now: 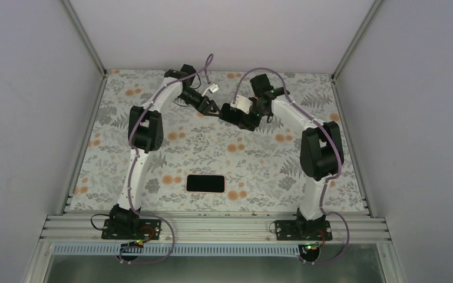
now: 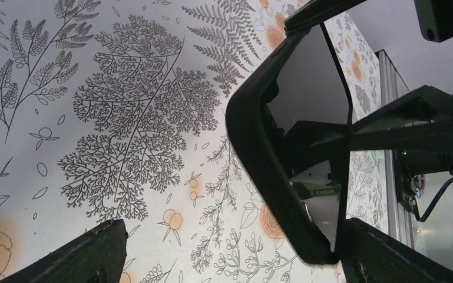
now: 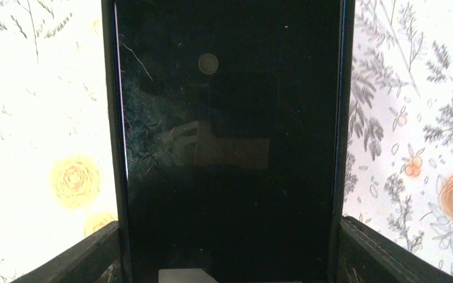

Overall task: Take the phone out of the phone case
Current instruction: Pick up the phone at the center of the board.

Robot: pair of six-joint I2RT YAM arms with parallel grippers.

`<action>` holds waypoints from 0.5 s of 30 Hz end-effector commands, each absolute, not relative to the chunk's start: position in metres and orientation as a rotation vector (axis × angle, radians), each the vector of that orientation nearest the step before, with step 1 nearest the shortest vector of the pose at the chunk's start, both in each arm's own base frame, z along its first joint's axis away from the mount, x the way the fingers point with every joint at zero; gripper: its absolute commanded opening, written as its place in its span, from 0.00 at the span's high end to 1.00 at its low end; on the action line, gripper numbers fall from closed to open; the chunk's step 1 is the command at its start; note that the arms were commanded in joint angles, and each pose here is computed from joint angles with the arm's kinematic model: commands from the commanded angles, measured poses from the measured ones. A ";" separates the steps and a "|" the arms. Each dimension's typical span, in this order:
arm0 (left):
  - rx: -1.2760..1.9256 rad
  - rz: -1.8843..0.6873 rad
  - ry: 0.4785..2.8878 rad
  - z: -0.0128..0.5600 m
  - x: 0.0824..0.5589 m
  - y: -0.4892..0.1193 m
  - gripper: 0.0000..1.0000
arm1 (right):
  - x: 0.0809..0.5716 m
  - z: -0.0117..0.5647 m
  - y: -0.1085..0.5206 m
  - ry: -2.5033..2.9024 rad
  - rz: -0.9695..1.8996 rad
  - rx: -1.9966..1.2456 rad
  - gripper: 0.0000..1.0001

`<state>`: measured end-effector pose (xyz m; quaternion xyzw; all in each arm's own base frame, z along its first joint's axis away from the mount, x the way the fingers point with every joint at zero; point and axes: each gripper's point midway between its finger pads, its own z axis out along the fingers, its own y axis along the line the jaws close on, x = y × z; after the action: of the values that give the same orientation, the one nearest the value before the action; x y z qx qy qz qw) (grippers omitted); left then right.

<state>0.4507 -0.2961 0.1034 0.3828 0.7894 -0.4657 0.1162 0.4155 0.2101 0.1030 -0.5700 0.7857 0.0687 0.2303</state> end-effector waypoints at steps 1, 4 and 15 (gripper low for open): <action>1.080 -1.435 2.271 0.116 0.454 -0.303 0.13 | 0.419 0.120 0.238 2.104 0.229 -1.553 0.30; 1.083 -1.467 2.256 0.120 0.452 -0.306 0.13 | 0.421 0.121 0.248 2.083 0.212 -1.552 0.30; 1.137 -1.536 2.241 0.124 0.431 -0.307 0.45 | 0.438 0.127 0.258 2.062 0.153 -1.463 0.30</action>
<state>0.4464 -0.3030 0.1183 0.3778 0.7714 -0.4985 0.1165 0.4110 0.2472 0.0979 -0.5779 0.7792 0.0721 0.2315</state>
